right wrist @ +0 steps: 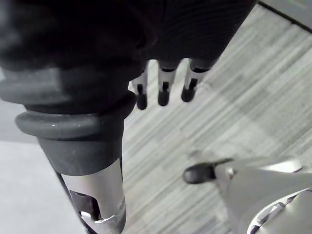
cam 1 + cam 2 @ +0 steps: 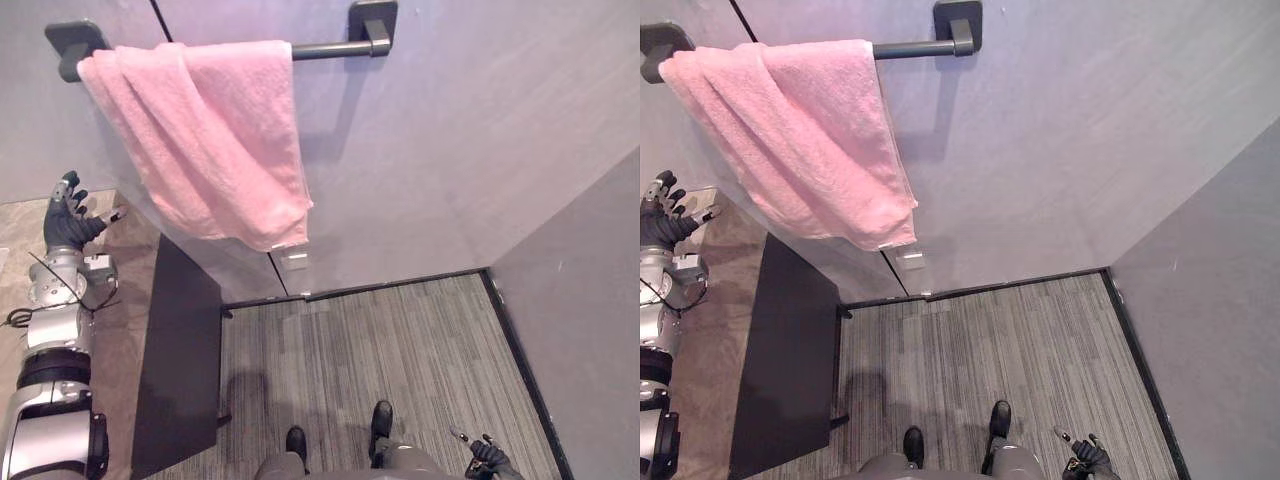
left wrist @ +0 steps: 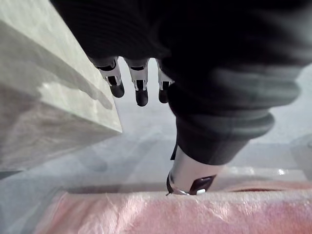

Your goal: Organize washtable

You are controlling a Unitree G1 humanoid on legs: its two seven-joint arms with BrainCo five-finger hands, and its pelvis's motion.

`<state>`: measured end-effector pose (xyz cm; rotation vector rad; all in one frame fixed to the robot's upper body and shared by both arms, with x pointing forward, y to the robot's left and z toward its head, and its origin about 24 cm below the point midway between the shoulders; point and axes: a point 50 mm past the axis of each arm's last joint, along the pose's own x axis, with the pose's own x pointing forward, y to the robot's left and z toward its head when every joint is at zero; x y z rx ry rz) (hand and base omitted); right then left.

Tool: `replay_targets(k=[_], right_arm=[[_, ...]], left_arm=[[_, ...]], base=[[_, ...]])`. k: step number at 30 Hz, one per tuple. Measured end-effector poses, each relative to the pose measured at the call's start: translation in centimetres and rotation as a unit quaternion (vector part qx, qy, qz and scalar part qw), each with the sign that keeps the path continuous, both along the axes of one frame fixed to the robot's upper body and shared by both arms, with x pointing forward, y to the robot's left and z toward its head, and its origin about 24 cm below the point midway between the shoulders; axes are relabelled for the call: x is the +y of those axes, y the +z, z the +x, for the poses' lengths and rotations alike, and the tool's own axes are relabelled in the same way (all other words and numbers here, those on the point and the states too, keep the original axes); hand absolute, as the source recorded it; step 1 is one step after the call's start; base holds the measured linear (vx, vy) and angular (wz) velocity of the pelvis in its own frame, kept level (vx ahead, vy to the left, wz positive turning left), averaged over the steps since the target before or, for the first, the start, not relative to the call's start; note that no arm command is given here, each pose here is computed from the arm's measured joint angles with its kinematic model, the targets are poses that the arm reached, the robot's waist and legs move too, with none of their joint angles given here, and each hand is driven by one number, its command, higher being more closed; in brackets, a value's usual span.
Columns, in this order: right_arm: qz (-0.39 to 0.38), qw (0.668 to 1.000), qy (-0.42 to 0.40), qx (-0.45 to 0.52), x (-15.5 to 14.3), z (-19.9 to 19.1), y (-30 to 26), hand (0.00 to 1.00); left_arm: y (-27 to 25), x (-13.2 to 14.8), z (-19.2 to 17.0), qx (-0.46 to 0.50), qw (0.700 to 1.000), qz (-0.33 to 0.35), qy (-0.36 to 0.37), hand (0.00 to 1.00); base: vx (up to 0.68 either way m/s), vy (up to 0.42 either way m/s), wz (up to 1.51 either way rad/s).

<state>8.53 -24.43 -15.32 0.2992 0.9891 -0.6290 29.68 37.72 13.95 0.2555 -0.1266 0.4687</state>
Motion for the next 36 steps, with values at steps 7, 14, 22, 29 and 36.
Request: replay_targets(k=[7, 14, 22, 29, 36], right_arm=[[0.001, 1.000, 0.005, 0.000, 0.1, 0.1, 0.0, 0.00], [0.004, 1.000, 0.021, 0.001, 0.5, 0.3, -0.1, 0.00], [0.010, 0.999, 0.038, -0.005, 1.1, 0.8, -0.1, 0.00], [0.005, 0.997, 0.067, -0.034, 1.5, 2.3, 0.5, 0.00], [-0.081, 0.923, 0.193, -0.322, 2.7, 15.2, 11.1, 0.00]], left_arm=[[0.8, -0.3, 0.6, 0.010, 0.999, 0.004, -0.047, 0.00], [2.8, -0.6, 1.6, 0.009, 0.997, 0.032, -0.069, 0.00], [4.0, -0.4, 1.9, -0.001, 0.997, 0.031, -0.067, 0.00], [4.3, 0.1, 2.0, 0.002, 0.998, 0.024, -0.056, 1.00], [6.2, -0.1, 2.5, -0.018, 0.997, 0.039, -0.060, 1.00]], base=[[-0.01, -0.003, -0.09], [0.04, 0.017, -0.05], [-0.02, 0.000, -0.02], [-0.01, -0.002, -0.07], [-0.02, -0.003, -0.08]])
